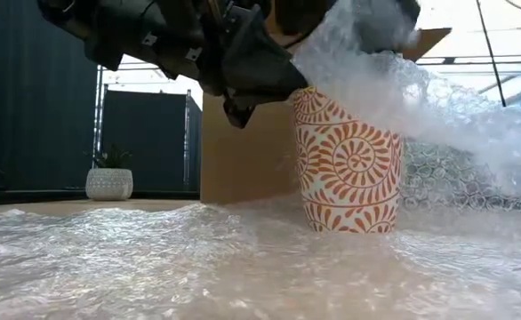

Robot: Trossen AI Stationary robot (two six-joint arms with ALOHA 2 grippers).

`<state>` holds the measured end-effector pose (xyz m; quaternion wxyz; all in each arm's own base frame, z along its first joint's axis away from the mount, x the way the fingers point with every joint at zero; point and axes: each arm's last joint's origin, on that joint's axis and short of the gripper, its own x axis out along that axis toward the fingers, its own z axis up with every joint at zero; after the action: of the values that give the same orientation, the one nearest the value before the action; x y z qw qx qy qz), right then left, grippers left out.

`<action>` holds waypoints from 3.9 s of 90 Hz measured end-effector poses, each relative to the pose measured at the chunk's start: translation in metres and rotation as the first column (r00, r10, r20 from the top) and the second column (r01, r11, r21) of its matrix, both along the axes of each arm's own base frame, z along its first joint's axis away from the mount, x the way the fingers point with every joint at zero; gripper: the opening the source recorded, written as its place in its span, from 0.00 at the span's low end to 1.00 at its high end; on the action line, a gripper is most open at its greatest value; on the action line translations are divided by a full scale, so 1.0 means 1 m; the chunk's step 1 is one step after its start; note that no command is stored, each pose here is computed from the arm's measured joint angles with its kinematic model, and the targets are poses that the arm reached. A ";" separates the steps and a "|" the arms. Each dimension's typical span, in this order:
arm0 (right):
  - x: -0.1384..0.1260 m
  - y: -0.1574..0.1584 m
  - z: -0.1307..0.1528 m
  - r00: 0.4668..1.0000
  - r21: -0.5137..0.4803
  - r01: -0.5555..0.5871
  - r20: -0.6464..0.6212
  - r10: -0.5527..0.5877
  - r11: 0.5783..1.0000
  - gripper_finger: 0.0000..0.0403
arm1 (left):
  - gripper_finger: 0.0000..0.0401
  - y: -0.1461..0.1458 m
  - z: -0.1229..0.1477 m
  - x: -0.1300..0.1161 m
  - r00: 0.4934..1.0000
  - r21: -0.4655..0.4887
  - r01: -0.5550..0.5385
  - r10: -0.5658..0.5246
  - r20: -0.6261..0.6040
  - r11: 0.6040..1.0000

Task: Wrap mug
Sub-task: Wrap the orange mug with the bubble wrap

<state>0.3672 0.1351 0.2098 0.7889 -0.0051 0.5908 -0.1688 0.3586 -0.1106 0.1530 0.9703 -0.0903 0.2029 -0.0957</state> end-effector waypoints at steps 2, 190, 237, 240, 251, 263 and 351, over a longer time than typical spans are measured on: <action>0.001 0.000 -0.003 1.000 -0.004 0.000 -0.004 0.000 1.000 0.40 | 0.00 0.000 0.000 0.000 1.000 0.000 0.000 0.000 0.000 1.000; -0.016 0.041 0.031 0.987 0.180 -0.070 0.156 0.042 0.981 0.40 | 0.00 0.000 0.000 0.000 1.000 0.000 0.001 -0.001 -0.001 1.000; 0.004 0.052 -0.048 0.994 0.112 -0.101 -0.027 0.104 0.989 0.40 | 0.00 0.000 0.000 0.000 1.000 0.000 -0.001 0.001 -0.001 1.000; 0.005 0.052 -0.051 0.993 0.111 -0.111 -0.036 0.115 0.988 0.40 | 0.00 0.000 0.000 0.000 1.000 0.000 -0.001 0.001 -0.001 1.000; 0.005 0.052 -0.054 0.990 0.114 -0.126 -0.046 0.132 0.986 0.40 | 0.00 0.000 0.000 0.000 1.000 0.000 0.000 0.000 -0.002 1.000; 0.005 0.053 -0.054 0.990 0.118 -0.125 -0.046 0.131 0.985 0.40 | 0.00 0.000 0.004 -0.001 1.000 -0.004 0.001 -0.001 0.002 1.000; 0.005 0.052 -0.055 0.989 0.130 -0.126 -0.054 0.134 0.983 0.40 | 0.00 -0.007 0.054 -0.106 0.798 0.047 0.017 0.015 -0.602 0.999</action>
<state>0.3721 0.1869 0.1550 0.7782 0.0008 0.6230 -0.0788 0.2525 -0.1173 0.2069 0.8574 -0.0915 0.5031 -0.0575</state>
